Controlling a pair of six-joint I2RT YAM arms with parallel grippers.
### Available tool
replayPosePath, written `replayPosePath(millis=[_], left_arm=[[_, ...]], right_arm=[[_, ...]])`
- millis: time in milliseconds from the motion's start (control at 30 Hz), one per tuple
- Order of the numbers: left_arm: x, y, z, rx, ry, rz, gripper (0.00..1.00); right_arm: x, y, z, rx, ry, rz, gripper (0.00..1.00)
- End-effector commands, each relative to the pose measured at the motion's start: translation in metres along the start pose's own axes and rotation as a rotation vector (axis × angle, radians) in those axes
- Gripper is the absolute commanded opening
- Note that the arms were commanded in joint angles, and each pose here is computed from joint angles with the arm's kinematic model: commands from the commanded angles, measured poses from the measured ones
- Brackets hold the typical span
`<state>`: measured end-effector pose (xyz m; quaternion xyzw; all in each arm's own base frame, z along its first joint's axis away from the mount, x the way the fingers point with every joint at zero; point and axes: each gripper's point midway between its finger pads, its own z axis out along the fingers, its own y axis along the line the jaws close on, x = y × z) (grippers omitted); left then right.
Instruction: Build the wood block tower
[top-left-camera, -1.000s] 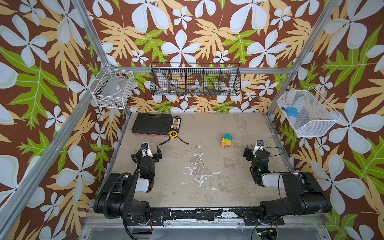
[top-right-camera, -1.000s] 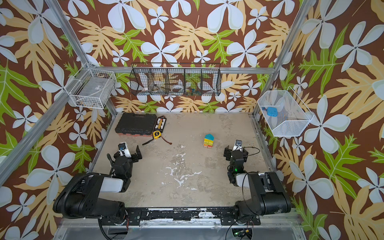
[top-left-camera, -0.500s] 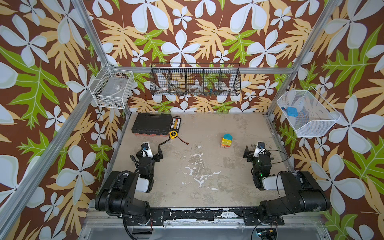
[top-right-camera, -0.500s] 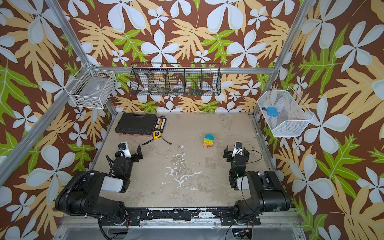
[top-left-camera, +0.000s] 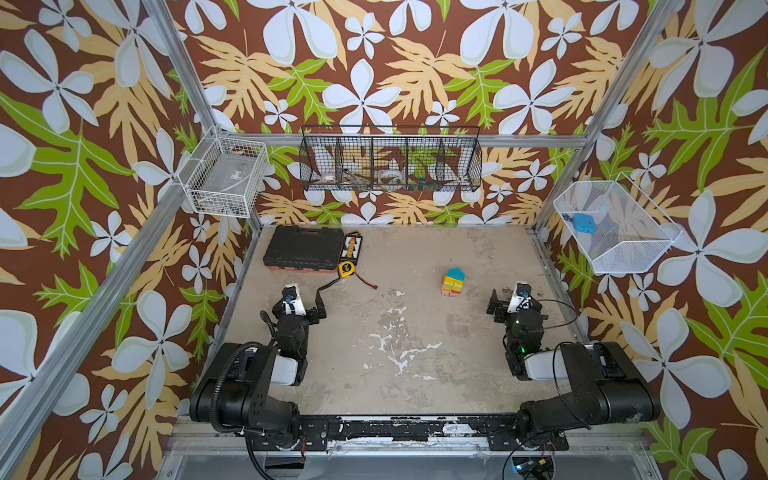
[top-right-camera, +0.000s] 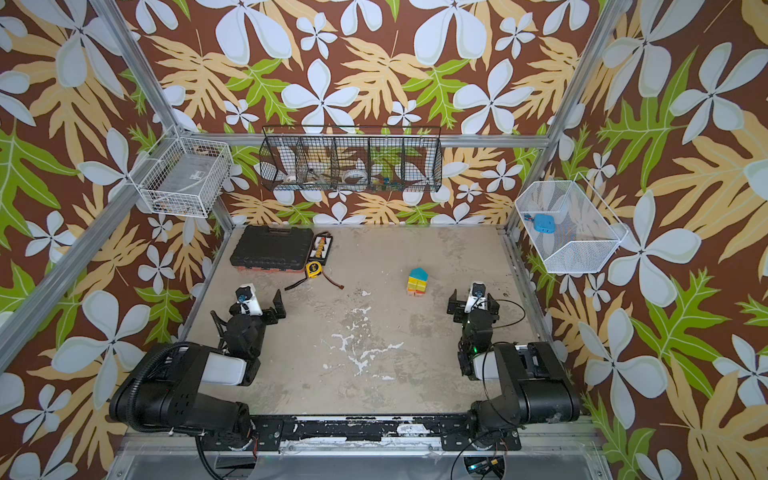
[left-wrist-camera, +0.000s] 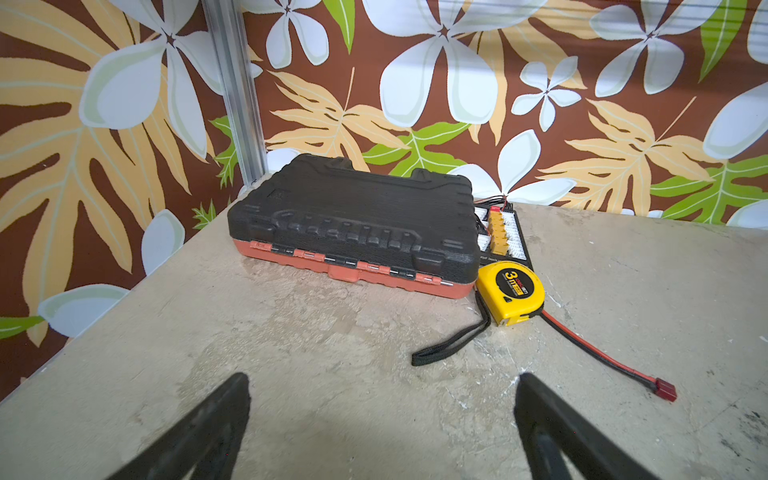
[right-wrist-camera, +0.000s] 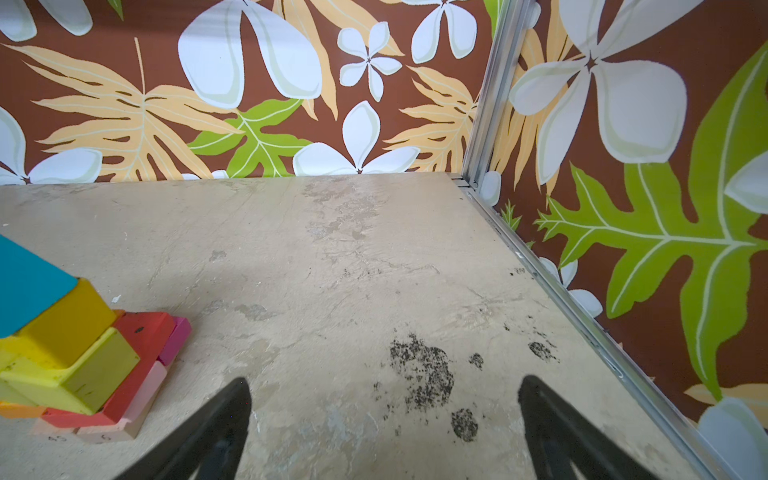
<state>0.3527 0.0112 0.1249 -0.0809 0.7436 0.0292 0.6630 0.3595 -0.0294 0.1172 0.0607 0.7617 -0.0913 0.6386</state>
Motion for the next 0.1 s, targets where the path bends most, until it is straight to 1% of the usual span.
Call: replayPosePath(millis=[0, 67], left_arm=[[-0.0103, -0.0007, -0.0001, 0.004, -0.041, -0.014, 1.0], [-0.0106, -0.0007, -0.0001, 0.004, -0.042, -0.014, 1.0]], right_arm=[[-0.0033, -0.0011, 0.0009, 0.012, -0.011, -0.005, 1.0], [-0.0043, -0.0016, -0.0002, 0.013, -0.016, -0.005, 1.0]])
